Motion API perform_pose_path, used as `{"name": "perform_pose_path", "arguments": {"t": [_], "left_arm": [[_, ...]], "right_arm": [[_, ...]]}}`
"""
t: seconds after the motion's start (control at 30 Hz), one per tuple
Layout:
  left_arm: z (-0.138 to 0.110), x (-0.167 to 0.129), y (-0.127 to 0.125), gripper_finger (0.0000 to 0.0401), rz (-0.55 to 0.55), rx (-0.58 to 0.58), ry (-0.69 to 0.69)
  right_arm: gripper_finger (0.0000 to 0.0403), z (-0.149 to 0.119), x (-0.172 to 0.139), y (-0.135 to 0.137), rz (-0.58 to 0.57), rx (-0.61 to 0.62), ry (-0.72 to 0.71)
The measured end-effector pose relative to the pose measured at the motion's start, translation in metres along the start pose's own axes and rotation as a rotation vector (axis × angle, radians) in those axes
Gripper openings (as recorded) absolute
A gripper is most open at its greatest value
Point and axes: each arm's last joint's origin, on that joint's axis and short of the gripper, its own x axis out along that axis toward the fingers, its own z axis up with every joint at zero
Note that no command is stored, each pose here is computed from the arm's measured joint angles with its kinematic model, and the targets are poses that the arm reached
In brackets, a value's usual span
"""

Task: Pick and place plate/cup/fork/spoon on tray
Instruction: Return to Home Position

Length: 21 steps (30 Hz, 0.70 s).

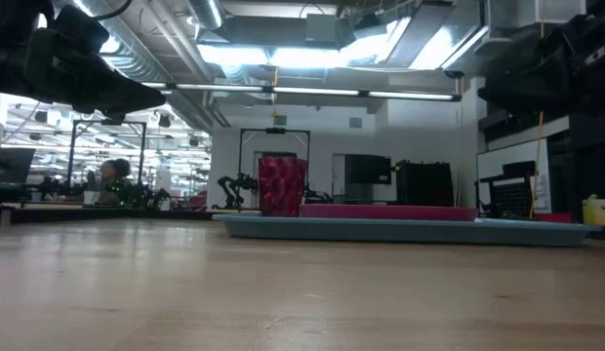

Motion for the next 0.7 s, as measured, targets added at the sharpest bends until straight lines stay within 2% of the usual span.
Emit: {"name": "perform_pose_path", "arguments": {"t": [0.17,0.47,0.7], "left_arm": [[0.0001,0.0,0.0,0.0082,0.0,0.0,0.0],[0.0,0.0,0.0,0.0082,0.0,0.0,0.0],[0.0001,0.0,0.0,0.0082,0.0,0.0,0.0]], "right_arm": [[0.0088,0.0,0.0,0.0,0.0,-0.036,0.0],[0.0088,-0.0001,0.0002,-0.0001,-0.001,-0.012,0.003],[0.0088,-0.0002,0.0002,-0.0001,-0.002,-0.065,0.004]]}}
